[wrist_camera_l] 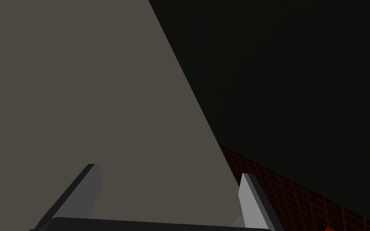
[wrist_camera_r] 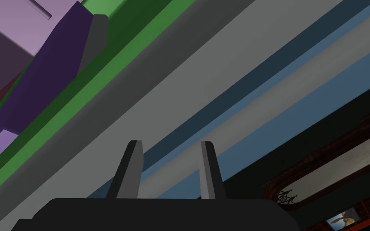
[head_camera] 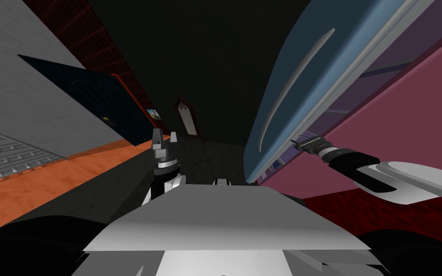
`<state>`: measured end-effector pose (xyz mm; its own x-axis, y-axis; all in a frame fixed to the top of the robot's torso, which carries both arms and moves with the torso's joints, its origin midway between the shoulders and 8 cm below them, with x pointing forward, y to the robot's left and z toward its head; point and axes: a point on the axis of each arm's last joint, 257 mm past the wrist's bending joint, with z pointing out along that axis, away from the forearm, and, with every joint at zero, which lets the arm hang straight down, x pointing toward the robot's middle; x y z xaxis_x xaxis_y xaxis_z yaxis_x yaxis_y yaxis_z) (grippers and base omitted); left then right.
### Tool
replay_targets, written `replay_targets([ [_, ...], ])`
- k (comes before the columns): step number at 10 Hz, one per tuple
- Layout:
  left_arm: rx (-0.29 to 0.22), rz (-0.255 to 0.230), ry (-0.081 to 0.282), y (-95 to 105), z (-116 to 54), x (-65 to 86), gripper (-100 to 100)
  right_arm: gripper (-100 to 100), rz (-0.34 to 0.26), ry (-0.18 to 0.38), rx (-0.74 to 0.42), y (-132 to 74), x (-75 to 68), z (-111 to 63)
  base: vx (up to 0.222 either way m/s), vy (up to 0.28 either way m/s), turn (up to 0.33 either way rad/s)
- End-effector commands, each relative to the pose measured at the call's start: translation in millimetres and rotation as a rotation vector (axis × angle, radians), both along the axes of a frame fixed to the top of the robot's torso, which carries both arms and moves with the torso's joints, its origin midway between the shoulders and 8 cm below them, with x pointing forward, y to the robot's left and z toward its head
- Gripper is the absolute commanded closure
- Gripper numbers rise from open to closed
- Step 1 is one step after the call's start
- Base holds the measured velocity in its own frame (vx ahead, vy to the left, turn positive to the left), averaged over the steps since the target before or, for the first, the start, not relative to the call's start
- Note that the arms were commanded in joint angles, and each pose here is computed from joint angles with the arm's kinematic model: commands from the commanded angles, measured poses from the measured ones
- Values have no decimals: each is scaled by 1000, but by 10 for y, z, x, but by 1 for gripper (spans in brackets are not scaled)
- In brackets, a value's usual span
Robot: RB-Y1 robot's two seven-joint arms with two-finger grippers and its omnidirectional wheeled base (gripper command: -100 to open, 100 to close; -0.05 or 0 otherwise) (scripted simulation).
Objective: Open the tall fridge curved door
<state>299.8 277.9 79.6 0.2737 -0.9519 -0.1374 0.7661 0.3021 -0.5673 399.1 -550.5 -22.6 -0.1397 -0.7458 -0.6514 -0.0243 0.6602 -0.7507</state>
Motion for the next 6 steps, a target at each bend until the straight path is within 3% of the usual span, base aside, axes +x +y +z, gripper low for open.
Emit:
replay_targets([
  [1, 0, 0, 0, 0, 0, 0, 0, 100, 4, 3, 1, 124, 33, 6, 64, 122, -113],
  [2, 0, 0, 0, 0, -1, 0, 0, 100, -15, -4, -2, 73, 30, 24, 98, 146, -90],
  [3, 0, 0, 0, 0, 0, 0, 0, 100, 6, 5, 2, 238, 61, 12, 151, 186, -82],
  [6, 0, 0, 0, 0, 0, 0, 0, 100, -43, -12, -5, 112, 52, 57, 48, 92, -8],
])
